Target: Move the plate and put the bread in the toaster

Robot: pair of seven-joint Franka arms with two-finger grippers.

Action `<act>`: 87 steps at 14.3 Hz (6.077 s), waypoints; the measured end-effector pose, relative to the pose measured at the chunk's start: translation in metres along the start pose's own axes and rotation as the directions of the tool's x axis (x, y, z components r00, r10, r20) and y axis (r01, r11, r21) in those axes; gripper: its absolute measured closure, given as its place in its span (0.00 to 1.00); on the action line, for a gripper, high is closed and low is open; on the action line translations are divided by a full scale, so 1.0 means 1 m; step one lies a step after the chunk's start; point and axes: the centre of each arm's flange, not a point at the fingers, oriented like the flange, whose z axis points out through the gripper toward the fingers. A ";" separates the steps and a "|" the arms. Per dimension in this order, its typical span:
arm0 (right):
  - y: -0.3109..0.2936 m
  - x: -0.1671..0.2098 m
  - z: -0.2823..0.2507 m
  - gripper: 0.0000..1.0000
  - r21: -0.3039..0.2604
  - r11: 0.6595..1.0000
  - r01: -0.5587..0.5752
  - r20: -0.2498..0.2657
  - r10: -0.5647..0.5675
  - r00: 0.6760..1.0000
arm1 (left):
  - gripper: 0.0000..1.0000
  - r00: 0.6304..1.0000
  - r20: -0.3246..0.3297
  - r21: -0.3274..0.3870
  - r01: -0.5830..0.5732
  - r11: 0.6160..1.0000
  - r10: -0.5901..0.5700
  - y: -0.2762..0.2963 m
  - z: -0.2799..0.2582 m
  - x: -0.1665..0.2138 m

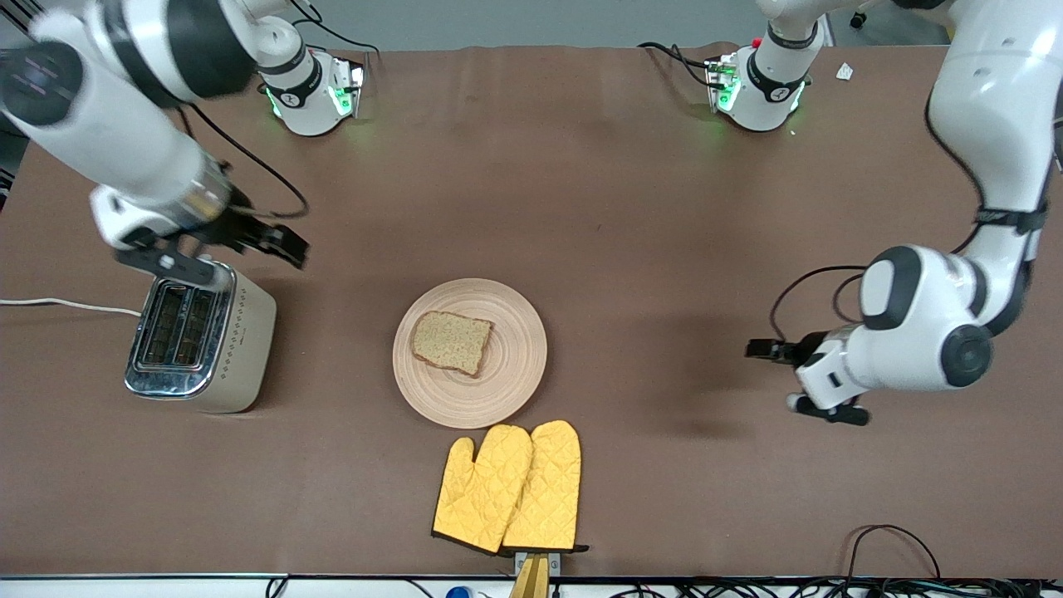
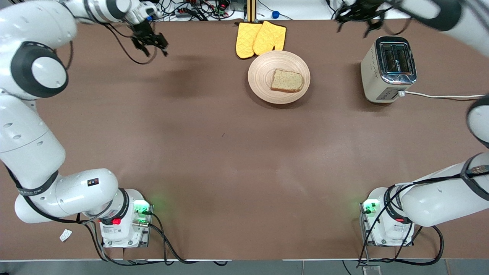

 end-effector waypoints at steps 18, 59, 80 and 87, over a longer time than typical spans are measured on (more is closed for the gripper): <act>-0.103 0.000 0.248 0.04 -0.064 0.998 -0.012 0.029 0.014 0.999 | 0.00 0.989 -0.143 0.199 0.051 0.979 -0.023 0.032 -0.252 -0.112; -0.104 0.007 0.281 0.84 -0.066 0.997 -0.040 0.037 0.042 0.998 | 0.00 0.972 -0.195 0.136 0.158 0.978 -0.130 0.032 -0.260 -0.154; -0.113 0.002 0.074 0.97 -0.142 0.990 0.004 0.178 0.021 0.984 | 0.00 0.973 -0.195 0.136 0.156 0.978 -0.128 0.033 -0.258 -0.153; -0.051 0.034 0.026 0.97 -0.597 0.775 0.207 0.062 -0.213 0.975 | 0.00 0.972 -0.195 0.136 0.156 0.978 -0.128 0.033 -0.258 -0.153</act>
